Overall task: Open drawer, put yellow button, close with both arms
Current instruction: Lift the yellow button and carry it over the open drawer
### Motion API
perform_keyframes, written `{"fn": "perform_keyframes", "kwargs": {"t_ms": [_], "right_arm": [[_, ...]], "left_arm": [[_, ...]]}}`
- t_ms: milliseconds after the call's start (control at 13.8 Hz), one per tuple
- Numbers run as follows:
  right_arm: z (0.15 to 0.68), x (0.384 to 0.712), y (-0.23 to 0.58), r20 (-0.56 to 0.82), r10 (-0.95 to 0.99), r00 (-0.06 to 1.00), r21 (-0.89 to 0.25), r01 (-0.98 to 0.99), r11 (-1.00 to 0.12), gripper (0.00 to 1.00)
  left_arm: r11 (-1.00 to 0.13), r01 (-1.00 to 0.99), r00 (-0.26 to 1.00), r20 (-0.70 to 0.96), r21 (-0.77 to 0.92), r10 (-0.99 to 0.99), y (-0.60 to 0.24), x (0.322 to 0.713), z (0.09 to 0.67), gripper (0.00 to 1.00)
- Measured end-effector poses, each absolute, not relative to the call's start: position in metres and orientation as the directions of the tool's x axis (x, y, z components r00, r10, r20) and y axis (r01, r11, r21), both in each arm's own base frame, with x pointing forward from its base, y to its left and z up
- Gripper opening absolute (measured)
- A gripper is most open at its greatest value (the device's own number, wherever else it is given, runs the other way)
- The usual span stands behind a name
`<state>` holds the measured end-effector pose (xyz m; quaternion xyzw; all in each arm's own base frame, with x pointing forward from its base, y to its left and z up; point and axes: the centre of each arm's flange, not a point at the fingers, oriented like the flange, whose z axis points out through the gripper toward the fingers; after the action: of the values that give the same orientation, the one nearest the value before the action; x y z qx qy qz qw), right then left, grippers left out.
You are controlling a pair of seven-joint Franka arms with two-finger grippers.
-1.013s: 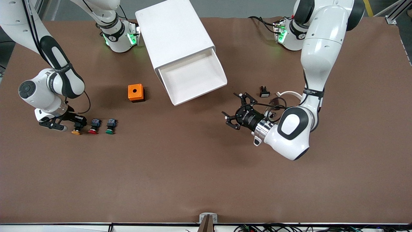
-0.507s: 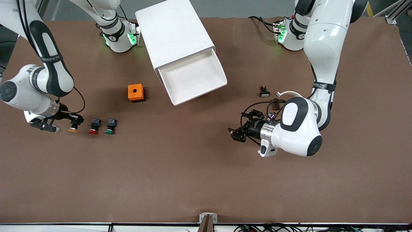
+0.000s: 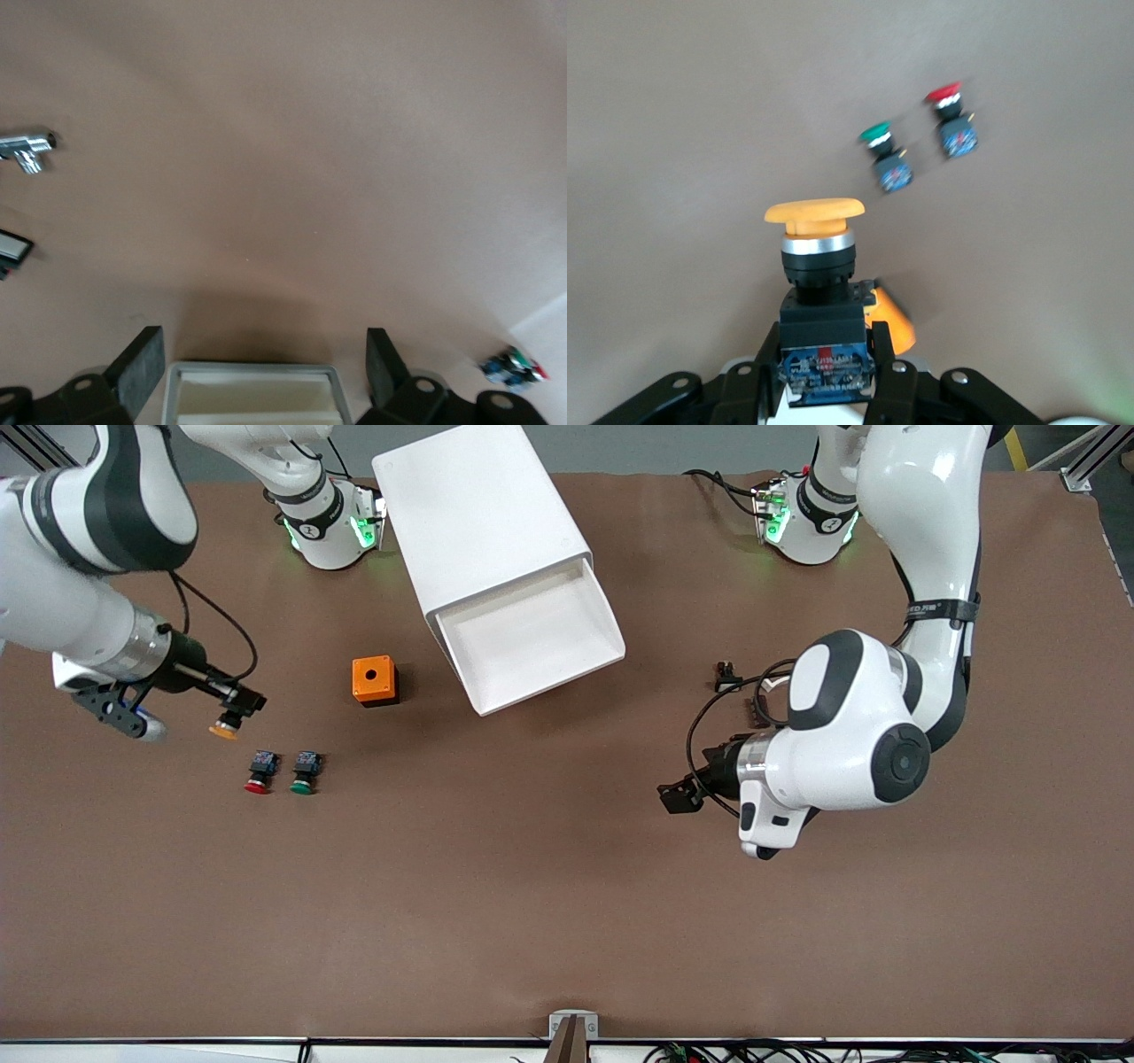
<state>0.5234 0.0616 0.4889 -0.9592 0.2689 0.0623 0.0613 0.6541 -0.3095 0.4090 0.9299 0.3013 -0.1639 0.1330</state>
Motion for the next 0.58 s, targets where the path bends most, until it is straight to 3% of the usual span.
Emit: {"fn": "perform_keyframes", "kwargs": {"t_ms": [290, 579], "right_arm": [[0.536, 0.487, 0.163, -0.145, -0.616, 0.774, -0.095, -0.631, -0.77, 0.41], [0.558, 0.429, 0.293, -0.151, -0.697, 0.701, -0.097, -0.712, -0.696, 0.41]], "left_arm": [[-0.838, 0.53, 0.836, -0.246, 0.132, 0.491, -0.351, 0.64, 0.41, 1.0], [-0.821, 0.557, 0.826, -0.192, 0.126, 0.531, -0.364, 0.637, 0.412, 1.0]]}}
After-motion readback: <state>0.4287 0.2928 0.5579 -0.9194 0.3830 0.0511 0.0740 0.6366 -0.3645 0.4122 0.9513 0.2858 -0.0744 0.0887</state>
